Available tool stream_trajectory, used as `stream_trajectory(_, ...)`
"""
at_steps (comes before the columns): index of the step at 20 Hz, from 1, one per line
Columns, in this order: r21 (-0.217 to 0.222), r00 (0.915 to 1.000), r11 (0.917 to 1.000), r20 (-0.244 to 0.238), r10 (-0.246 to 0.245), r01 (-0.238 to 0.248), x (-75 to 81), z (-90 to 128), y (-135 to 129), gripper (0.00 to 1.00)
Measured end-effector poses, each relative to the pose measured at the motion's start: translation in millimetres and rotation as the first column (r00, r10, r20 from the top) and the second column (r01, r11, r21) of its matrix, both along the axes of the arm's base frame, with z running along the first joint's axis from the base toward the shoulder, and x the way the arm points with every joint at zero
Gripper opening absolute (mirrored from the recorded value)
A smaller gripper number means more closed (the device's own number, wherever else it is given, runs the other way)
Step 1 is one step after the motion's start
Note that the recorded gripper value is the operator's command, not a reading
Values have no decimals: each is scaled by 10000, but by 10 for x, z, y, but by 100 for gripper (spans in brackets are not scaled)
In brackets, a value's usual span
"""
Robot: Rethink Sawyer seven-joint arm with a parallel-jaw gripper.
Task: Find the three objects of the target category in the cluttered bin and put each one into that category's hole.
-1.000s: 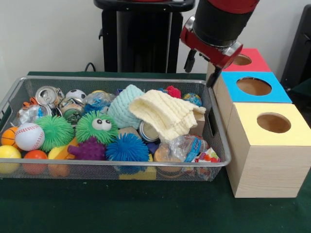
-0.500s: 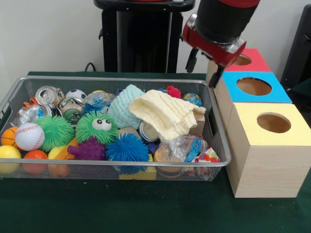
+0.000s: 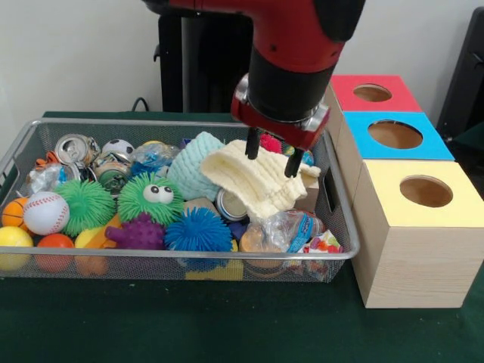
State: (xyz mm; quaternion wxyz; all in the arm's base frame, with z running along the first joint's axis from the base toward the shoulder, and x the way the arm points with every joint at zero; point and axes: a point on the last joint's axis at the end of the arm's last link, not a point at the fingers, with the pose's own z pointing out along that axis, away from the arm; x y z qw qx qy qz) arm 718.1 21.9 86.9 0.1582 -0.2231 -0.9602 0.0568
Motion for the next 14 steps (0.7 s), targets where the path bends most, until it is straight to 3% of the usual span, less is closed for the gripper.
stream_trajectory(7, 253, 9995, 9993, -146, 272, -269, -84, -135, 12, 100)
stream_trajectory(14, -59, 9968, 9968, 67, 802, -802, -235, 26, 393, 100)
